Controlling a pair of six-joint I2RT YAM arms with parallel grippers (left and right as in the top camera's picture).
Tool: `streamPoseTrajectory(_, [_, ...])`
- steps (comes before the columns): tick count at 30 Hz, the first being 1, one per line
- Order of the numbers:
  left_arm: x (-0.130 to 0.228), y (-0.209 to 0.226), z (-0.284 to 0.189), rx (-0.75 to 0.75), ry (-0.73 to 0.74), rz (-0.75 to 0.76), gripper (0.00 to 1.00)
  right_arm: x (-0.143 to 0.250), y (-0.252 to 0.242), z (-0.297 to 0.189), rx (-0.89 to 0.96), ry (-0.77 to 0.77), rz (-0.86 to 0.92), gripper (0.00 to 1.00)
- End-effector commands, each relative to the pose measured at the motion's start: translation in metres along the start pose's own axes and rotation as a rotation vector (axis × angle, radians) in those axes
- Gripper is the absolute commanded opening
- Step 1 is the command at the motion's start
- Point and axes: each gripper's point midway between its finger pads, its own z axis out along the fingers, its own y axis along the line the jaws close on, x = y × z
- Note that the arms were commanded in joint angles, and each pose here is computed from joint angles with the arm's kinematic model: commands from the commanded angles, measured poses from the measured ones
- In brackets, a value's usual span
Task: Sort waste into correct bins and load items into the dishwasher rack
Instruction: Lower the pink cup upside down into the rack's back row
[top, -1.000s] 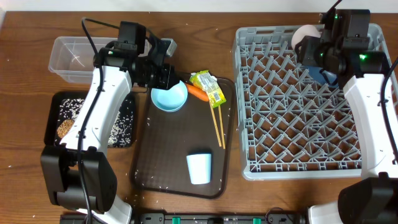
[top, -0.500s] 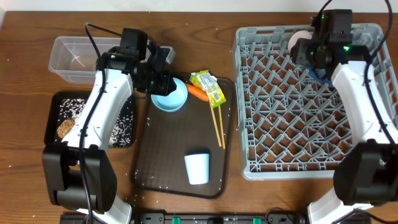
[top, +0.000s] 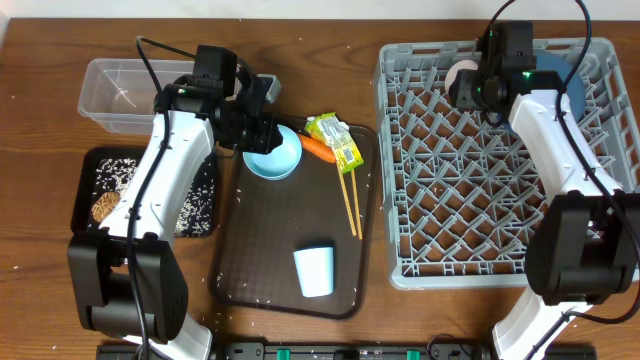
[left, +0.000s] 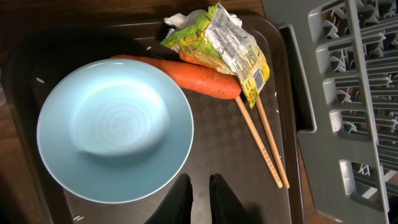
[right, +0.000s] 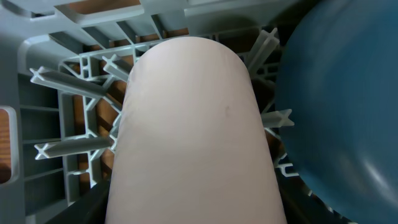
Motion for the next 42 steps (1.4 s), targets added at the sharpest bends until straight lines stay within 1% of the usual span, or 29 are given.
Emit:
streamPoseTrajectory(1, [0.003,0.003,0.001,-0.013,0.005,-0.006,0.13,-0.008,0.002,-0.001,0.012,-0.024,-0.007,0.17])
streamPoseTrajectory(4, [0.003,0.003,0.001,-0.013,0.005,-0.006,0.13,-0.013,0.002,-0.001,0.014,-0.043,-0.007,0.20])
streamPoseTrajectory(6, [0.003,0.003,0.001,-0.013,0.005,-0.006,0.13,-0.017,0.003,-0.001,0.012,-0.062,-0.006,0.27])
streamPoseTrajectory(8, [0.003,0.003,0.001,-0.013,0.005,-0.006,0.13,-0.021,0.004,-0.002,0.009,-0.078,-0.005,0.36])
streamPoseTrajectory(11, [0.003,0.003,0.001,-0.013,0.005,-0.006,0.13,-0.025,0.004,-0.002,0.006,-0.092,0.003,0.44])
streamPoseTrajectory(15, [0.003,0.003,0.001,-0.013,0.005,-0.006,0.13,-0.027,0.005,-0.002,0.005,-0.101,0.003,0.48])
streamPoseTrajectory(21, [0.003,0.003,0.001,-0.013,0.005,-0.006,0.13,-0.032,0.006,-0.003,0.000,-0.121,0.016,0.61])
streamPoseTrajectory(23, [0.003,0.003,0.001,-0.013,0.005,-0.006,0.13,-0.034,0.006,-0.003,-0.001,-0.127,0.023,0.63])
streamPoseTrajectory(34, [0.003,0.003,0.001,-0.013,0.005,-0.006,0.13,-0.039,0.004,-0.005,-0.001,-0.143,0.027,0.64])
streamPoseTrajectory(36, [0.003,0.003,0.001,-0.013,0.005,-0.006,0.13,-0.039,0.004,-0.005,-0.001,-0.143,0.027,0.66])
streamPoseTrajectory(39, [0.003,0.003,0.001,-0.013,0.005,-0.006,0.13,-0.039,0.004,-0.005,-0.001,-0.143,0.027,0.74])
streamPoseTrajectory(42, [0.003,0.003,0.001,-0.013,0.005,-0.006,0.13,-0.039,0.004,-0.005,-0.001,-0.143,0.027,0.79])
